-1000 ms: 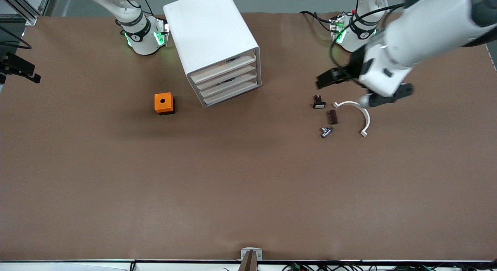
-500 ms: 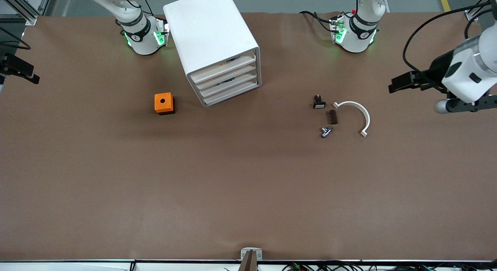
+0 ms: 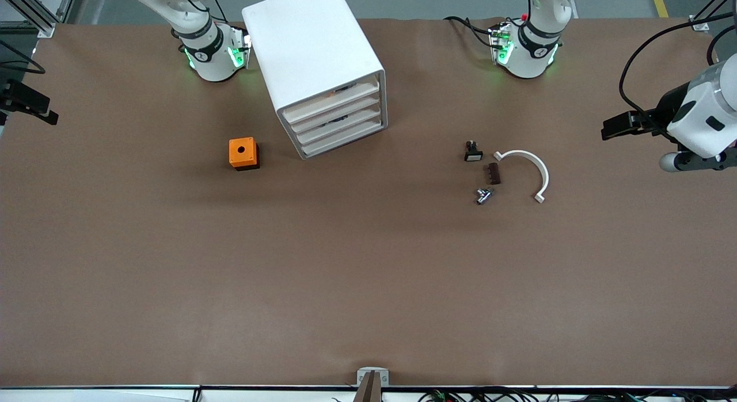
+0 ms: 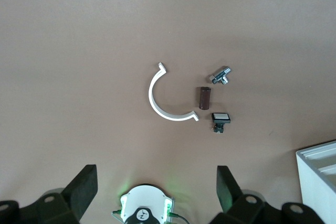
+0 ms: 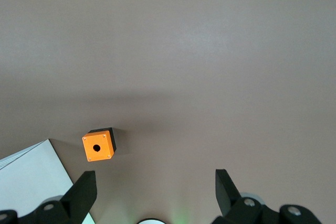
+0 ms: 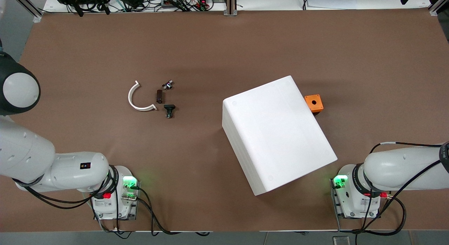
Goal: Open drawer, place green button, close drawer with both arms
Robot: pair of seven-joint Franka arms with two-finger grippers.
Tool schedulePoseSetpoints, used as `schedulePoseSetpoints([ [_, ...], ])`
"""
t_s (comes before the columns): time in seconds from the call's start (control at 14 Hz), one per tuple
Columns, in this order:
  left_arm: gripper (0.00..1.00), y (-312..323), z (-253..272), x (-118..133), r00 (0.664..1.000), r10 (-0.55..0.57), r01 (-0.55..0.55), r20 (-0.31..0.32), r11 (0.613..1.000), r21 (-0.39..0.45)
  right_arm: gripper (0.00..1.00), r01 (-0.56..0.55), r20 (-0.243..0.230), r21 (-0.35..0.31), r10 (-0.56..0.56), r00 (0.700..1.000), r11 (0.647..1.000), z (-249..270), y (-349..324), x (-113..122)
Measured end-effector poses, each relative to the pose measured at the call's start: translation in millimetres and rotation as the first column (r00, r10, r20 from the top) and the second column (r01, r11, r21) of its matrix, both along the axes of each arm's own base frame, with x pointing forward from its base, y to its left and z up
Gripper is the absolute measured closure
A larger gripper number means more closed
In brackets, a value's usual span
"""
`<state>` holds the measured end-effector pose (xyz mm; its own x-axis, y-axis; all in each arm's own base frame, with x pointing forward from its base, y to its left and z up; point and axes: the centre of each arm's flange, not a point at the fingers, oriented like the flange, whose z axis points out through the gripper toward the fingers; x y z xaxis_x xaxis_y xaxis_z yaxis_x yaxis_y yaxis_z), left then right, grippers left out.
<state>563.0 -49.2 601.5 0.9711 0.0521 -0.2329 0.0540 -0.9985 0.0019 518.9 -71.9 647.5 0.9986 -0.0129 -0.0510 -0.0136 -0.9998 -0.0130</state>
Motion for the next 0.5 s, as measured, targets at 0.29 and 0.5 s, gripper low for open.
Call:
schedulePoseSetpoints([
  [0.29,0.0,19.0,0.6,-4.4,0.999,0.002,-0.002,0.033,1.0,0.005,0.0,0.0,0.019,-0.003,0.0,1.0,1.0,1.6,-0.1,2.2],
  [0.5,0.0,25.2,-7.0,-19.3,0.993,0.005,-0.006,0.114,1.0,0.005,0.0,-0.001,0.04,-0.005,0.001,0.999,1.0,3.3,0.0,4.4],
])
